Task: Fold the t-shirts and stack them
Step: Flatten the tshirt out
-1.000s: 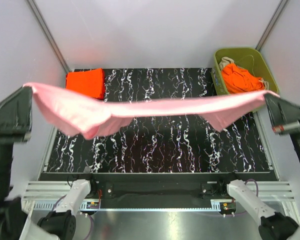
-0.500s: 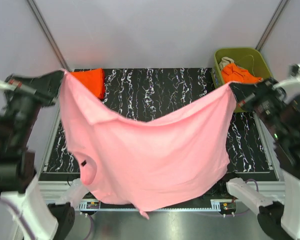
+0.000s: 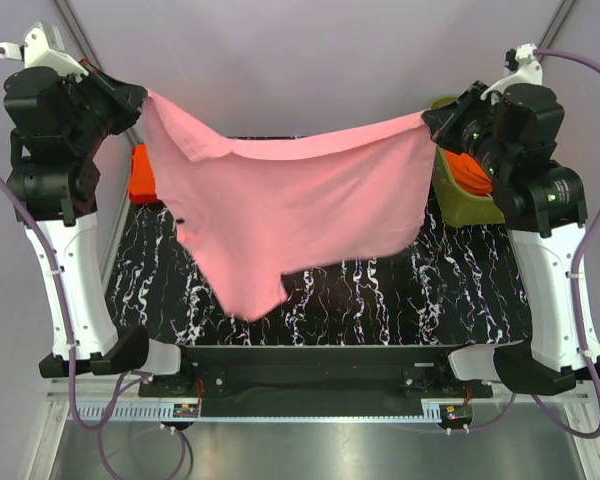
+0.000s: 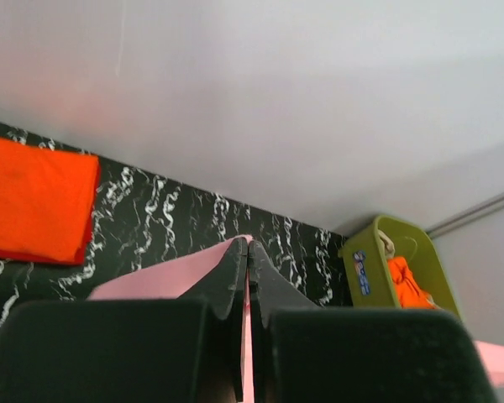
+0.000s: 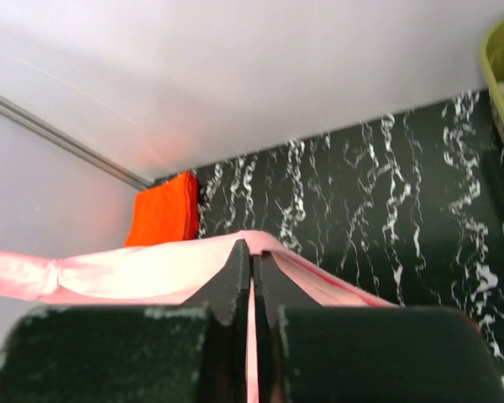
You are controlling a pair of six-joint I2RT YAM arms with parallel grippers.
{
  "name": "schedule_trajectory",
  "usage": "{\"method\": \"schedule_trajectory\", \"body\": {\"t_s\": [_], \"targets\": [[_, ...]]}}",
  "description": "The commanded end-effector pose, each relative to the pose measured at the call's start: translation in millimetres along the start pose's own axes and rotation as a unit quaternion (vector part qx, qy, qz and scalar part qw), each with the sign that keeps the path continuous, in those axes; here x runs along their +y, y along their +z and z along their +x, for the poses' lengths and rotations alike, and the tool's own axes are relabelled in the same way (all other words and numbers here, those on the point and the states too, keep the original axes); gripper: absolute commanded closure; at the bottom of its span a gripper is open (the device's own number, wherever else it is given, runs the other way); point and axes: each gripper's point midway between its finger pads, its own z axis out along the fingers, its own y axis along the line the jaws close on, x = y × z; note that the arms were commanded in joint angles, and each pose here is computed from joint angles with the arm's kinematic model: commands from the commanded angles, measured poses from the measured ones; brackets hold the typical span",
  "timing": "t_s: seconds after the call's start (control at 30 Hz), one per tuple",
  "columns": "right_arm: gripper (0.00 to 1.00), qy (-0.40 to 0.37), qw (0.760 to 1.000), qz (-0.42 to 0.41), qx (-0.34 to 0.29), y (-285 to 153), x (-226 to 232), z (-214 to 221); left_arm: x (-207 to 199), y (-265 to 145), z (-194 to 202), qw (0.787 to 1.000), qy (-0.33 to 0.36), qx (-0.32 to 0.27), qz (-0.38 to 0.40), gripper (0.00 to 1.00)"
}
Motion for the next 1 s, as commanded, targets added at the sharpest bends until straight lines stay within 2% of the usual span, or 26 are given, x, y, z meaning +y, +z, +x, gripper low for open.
{"method": "schedule_trajectory", "body": {"t_s": [0.0, 0.07, 0.1, 0.17, 0.27, 0.4, 0.5, 0.63, 0.7, 0.83, 0.93, 0.97], "targets": [[1.00, -0.014, 0.995, -0.031, -0.093, -35.0, 19.3, -53.0, -24.0, -47.2, -57.3, 0.993, 0.043, -0.113, 0.018, 1.00], [1.00, -0.014, 0.995, -0.032, -0.092, -44.1, 16.6, -48.5, -20.7, -54.4, -56.7, 0.992, 0.051, -0.118, 0.011, 1.00], [1.00, -0.014, 0.995, -0.035, -0.090, -47.7, 16.2, -45.9, -25.9, -70.8, -60.3, 0.990, 0.051, -0.131, 0.018, 1.00], [1.00, -0.020, 0.995, -0.060, -0.078, -60.7, 21.2, -38.2, -28.7, -78.0, -51.9, 0.991, 0.045, -0.122, 0.030, 1.00], [1.00, -0.018, 0.996, -0.072, -0.053, -73.7, 17.7, -18.2, -41.1, -106.5, -44.8, 0.990, 0.035, -0.123, 0.061, 1.00], [1.00, -0.014, 0.996, -0.074, -0.056, -108.0, 10.9, -12.0, -45.7, -161.2, -44.1, 0.984, 0.030, -0.162, 0.071, 1.00], [1.00, -0.016, 0.994, -0.081, -0.071, -146.4, 7.9, -13.2, -47.8, -197.6, -42.9, 0.978, 0.031, -0.191, 0.078, 1.00], [1.00, -0.012, 0.988, -0.097, -0.121, -204.0, 9.3, -31.4, -58.1, -241.2, -50.8, 0.967, 0.029, -0.234, 0.097, 1.00], [1.00, -0.012, 0.988, -0.089, -0.126, -211.0, 6.0, -33.4, -70.1, -260.2, -59.2, 0.960, 0.035, -0.252, 0.117, 1.00], [1.00, -0.015, 0.990, -0.047, -0.129, -201.2, -8.3, -34.8, -78.5, -258.1, -69.6, 0.957, 0.042, -0.257, 0.127, 1.00], [1.00, -0.025, 0.992, -0.031, -0.120, -175.5, -10.5, -34.4, -74.1, -228.4, -76.0, 0.962, 0.049, -0.246, 0.111, 1.00], [1.00, -0.030, 0.992, -0.025, -0.121, -165.6, -11.2, -36.2, -69.8, -205.0, -76.8, 0.966, 0.050, -0.232, 0.100, 1.00]]}}
